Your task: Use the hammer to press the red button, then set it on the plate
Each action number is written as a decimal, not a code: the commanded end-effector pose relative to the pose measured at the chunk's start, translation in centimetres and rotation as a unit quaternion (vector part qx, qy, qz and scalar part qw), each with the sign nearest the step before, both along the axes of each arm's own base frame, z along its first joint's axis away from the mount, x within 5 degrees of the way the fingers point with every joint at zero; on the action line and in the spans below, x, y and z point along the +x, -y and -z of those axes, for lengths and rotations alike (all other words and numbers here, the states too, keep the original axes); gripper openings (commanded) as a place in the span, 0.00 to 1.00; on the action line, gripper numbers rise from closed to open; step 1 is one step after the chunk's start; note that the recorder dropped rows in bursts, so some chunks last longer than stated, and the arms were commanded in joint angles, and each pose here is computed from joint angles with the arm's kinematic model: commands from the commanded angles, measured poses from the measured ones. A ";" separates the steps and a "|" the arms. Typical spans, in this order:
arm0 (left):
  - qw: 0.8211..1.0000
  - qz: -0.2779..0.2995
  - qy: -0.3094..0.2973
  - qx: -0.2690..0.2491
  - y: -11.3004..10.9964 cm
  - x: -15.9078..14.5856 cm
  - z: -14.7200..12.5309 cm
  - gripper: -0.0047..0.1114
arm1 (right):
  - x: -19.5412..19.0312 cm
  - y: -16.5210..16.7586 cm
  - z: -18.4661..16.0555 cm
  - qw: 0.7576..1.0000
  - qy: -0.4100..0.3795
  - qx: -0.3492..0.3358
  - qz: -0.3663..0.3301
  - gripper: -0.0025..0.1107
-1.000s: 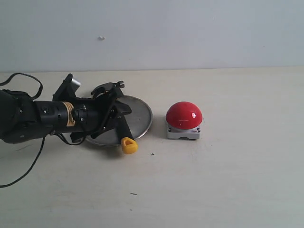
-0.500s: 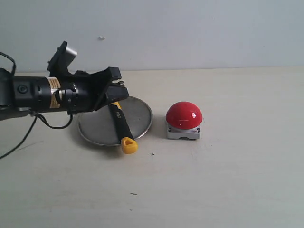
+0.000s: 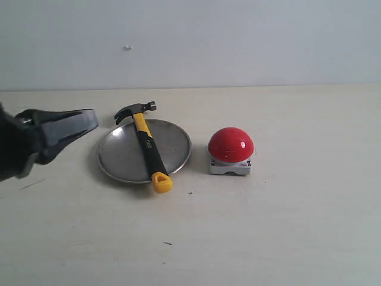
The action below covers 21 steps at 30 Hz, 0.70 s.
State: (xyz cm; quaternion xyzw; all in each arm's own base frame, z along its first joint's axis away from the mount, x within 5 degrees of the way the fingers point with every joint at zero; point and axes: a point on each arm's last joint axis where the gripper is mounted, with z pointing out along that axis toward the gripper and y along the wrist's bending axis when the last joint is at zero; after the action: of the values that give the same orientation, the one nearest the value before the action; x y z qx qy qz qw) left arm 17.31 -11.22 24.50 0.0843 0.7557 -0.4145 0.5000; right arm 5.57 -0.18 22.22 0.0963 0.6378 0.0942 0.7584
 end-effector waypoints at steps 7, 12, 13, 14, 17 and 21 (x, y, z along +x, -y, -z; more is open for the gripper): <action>0.993 -0.079 0.082 0.032 -5.0 -7.8 0.8 0.04 | 0.0 0.0 0.1 1.000 0.003 -0.005 0.004 0.02; 0.985 -0.133 0.103 0.044 -6.9 -9.7 1.7 0.04 | 0.0 0.0 0.1 1.000 0.003 -0.005 0.004 0.02; 0.983 -0.139 0.112 0.044 -7.2 -10.1 1.8 0.04 | 0.0 0.0 0.1 1.000 0.003 -0.005 0.004 0.02; 0.981 -0.146 0.117 0.043 -7.4 -10.3 1.8 0.04 | 0.0 0.0 0.1 1.000 0.003 -0.005 0.004 0.02; 0.976 -0.171 0.131 0.039 -8.2 -11.0 1.8 0.04 | 0.0 0.0 0.1 1.000 0.003 -0.005 0.004 0.02; 0.968 -0.195 0.159 0.026 -9.0 -11.9 1.5 0.04 | 0.0 0.0 0.1 1.000 0.003 -0.004 0.004 0.02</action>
State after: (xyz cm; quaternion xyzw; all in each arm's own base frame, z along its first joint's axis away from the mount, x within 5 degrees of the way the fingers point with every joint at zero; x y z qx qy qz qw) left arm 5.93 -2.76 23.07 0.0204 0.6872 -0.2821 0.6691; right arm 5.57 -0.18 22.22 0.0963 0.6378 0.0942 0.7584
